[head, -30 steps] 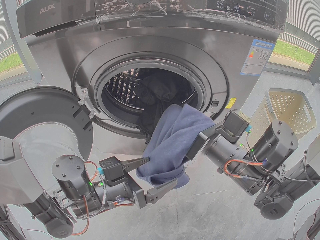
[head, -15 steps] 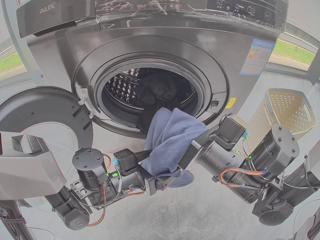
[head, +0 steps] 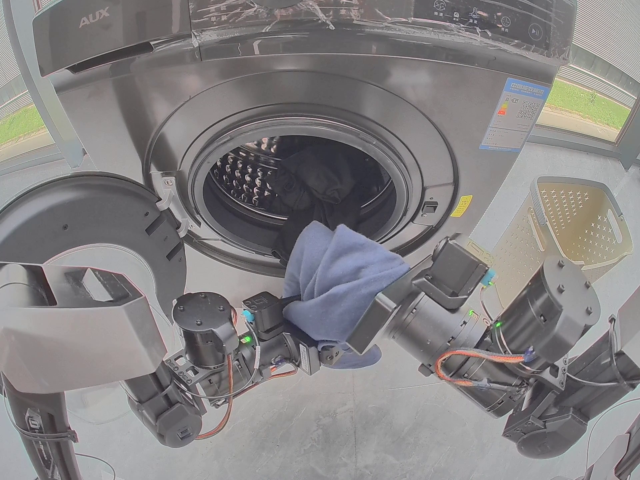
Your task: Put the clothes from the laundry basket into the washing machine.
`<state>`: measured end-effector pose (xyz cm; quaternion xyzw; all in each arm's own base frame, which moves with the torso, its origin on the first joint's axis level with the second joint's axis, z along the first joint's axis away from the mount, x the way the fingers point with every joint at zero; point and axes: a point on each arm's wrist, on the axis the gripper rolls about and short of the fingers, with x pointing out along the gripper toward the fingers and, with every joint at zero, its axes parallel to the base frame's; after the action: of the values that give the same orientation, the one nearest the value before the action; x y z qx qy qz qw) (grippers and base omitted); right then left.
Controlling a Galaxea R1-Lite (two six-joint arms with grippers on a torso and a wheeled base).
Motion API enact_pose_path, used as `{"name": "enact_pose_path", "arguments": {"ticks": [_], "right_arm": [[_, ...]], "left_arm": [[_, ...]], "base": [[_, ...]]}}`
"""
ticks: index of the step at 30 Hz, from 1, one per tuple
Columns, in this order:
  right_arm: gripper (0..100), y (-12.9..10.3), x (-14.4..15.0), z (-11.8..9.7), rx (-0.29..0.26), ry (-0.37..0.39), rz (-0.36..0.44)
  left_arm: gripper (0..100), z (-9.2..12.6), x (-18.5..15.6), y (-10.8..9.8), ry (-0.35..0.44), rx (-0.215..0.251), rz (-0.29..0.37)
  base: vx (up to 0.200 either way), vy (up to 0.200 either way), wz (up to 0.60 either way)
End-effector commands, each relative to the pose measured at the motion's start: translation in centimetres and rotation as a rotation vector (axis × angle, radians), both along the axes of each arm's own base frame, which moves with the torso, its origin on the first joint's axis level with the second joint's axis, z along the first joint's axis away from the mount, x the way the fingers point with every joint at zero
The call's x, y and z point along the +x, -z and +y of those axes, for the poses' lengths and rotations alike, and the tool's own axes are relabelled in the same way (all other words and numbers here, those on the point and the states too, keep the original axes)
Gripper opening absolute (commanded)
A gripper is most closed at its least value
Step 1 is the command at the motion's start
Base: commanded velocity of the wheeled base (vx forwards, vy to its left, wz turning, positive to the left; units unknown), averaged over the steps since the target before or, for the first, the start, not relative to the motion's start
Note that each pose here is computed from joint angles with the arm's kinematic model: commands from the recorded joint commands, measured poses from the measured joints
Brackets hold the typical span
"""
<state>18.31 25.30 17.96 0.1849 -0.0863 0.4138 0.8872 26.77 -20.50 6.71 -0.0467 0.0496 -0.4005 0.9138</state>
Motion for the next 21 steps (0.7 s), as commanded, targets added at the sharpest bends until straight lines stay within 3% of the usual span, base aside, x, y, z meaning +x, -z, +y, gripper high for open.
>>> {"name": "enact_pose_path", "arguments": {"ticks": [1, 12, 17, 21], "right_arm": [[0, 0.0, -0.1, 0.1, 0.001, -0.006, 0.002], [0, 0.9, -0.3, -0.7, -0.032, 0.003, 0.029], [0, 0.5, 0.0, -1.5, -0.023, 0.025, 0.025], [0, 0.9, 1.1, -2.6, -0.033, 0.079, 0.036]], "left_arm": [[0, -0.4, 0.6, 1.1, -0.013, 0.011, 0.015], [0, -1.0, 1.7, 0.3, -0.070, -0.034, -0.018], [0, -0.9, 1.6, -0.1, -0.070, -0.042, -0.025], [0, -0.6, 1.1, -1.9, -0.073, -0.085, -0.047]], "base": [[0.000, 0.000, 0.00], [0.000, 0.000, 0.00], [0.000, 0.000, 0.00], [0.000, 0.000, 0.00]]}}
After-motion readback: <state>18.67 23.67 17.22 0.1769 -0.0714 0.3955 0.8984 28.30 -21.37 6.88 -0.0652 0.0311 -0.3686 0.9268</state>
